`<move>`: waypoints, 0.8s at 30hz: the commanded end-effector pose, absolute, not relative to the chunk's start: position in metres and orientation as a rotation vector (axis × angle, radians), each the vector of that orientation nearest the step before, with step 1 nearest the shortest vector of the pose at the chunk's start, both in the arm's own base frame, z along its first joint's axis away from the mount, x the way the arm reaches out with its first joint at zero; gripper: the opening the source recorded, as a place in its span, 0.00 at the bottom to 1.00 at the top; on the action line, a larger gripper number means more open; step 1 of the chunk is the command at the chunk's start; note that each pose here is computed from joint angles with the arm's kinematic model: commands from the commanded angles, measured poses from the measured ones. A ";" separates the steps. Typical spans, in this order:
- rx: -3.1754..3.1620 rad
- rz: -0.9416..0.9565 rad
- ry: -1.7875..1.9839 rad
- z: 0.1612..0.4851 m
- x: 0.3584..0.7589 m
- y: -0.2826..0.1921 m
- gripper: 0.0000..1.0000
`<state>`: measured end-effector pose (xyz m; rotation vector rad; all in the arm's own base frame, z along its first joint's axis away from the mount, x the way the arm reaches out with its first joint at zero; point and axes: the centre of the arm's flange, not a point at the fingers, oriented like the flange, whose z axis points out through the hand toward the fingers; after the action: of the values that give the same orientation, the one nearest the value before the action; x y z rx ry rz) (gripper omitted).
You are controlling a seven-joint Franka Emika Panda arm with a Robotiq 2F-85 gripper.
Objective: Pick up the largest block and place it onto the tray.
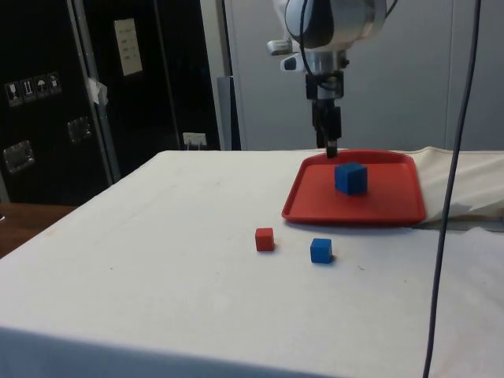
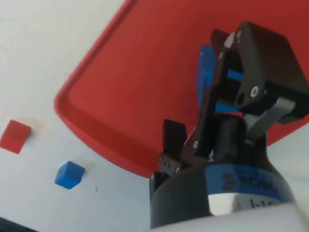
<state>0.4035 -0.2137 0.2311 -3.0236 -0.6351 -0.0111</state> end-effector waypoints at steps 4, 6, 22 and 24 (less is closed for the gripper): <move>-3.029 -0.019 -0.630 0.243 0.422 -0.210 1.00; -3.021 -0.037 -0.629 0.245 0.422 -0.211 1.00; -3.020 -0.098 -0.630 0.285 0.478 -0.195 1.00; -3.023 -0.108 -0.633 0.291 0.487 -0.190 1.00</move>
<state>0.4821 -0.1928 0.2894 -3.0195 -0.6367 -0.1122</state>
